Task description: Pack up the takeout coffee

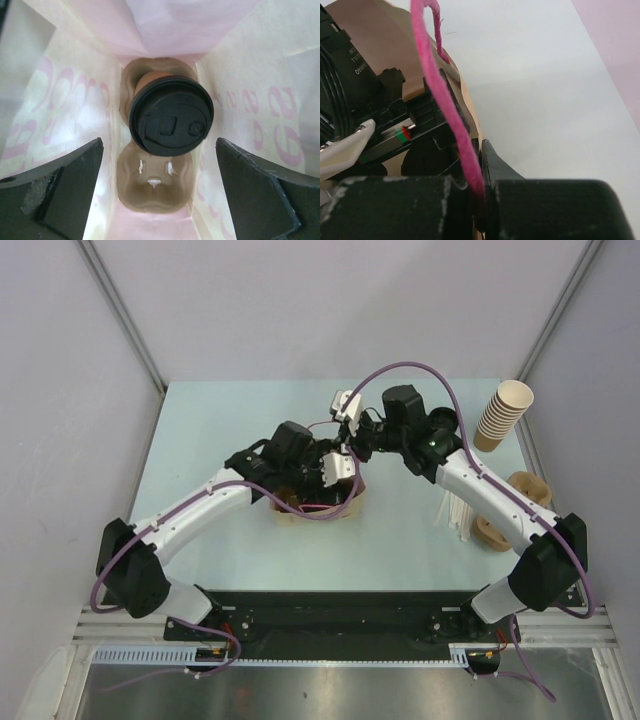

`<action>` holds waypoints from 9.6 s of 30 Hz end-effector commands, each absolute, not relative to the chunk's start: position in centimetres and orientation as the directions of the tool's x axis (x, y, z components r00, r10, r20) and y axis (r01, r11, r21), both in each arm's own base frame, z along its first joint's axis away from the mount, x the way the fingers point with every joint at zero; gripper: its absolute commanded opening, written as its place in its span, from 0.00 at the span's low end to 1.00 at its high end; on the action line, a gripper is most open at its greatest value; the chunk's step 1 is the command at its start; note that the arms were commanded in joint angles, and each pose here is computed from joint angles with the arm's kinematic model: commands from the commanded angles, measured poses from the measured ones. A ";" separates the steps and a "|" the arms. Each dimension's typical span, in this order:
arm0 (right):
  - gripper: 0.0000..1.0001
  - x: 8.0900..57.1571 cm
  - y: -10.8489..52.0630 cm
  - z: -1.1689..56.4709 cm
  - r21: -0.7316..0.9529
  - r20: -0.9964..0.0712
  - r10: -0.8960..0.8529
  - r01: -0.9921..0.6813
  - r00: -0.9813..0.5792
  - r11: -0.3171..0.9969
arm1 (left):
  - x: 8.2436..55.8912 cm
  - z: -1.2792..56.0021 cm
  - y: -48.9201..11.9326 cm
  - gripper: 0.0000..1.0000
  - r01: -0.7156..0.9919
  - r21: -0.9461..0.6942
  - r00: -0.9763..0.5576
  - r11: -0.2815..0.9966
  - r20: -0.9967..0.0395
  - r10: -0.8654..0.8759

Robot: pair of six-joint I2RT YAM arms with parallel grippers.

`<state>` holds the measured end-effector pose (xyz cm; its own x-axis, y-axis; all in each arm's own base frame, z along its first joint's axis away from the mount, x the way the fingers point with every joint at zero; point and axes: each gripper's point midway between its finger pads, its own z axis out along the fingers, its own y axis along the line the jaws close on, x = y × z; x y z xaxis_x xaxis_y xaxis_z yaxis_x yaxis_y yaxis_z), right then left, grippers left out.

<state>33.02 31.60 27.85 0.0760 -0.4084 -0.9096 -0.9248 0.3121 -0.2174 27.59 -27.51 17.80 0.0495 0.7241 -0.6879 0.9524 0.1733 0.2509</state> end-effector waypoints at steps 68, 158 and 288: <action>0.77 38.9 7.8 30.1 0.153 -0.815 -0.050 -0.298 -0.578 0.942 | 41.2 33.6 -8.0 0.99 0.380 -0.188 -0.334 0.906 -0.941 -0.055; 0.11 39.7 0.0 7.0 0.210 -0.441 0.303 0.231 -0.845 0.950 | 37.7 28.0 -8.7 1.00 0.425 -0.209 -0.442 0.881 -0.897 0.001; 1.00 33.9 18.5 52.1 0.106 -0.975 0.208 -0.648 0.082 0.754 | 31.8 36.4 -26.9 0.02 0.972 0.067 0.005 0.225 -0.964 0.265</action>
<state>35.50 19.10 50.75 0.0633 0.1785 -0.9819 -0.6358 0.7656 0.0982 31.99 -27.28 36.84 -0.0745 0.2413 -0.9676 0.9655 0.2603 -0.0095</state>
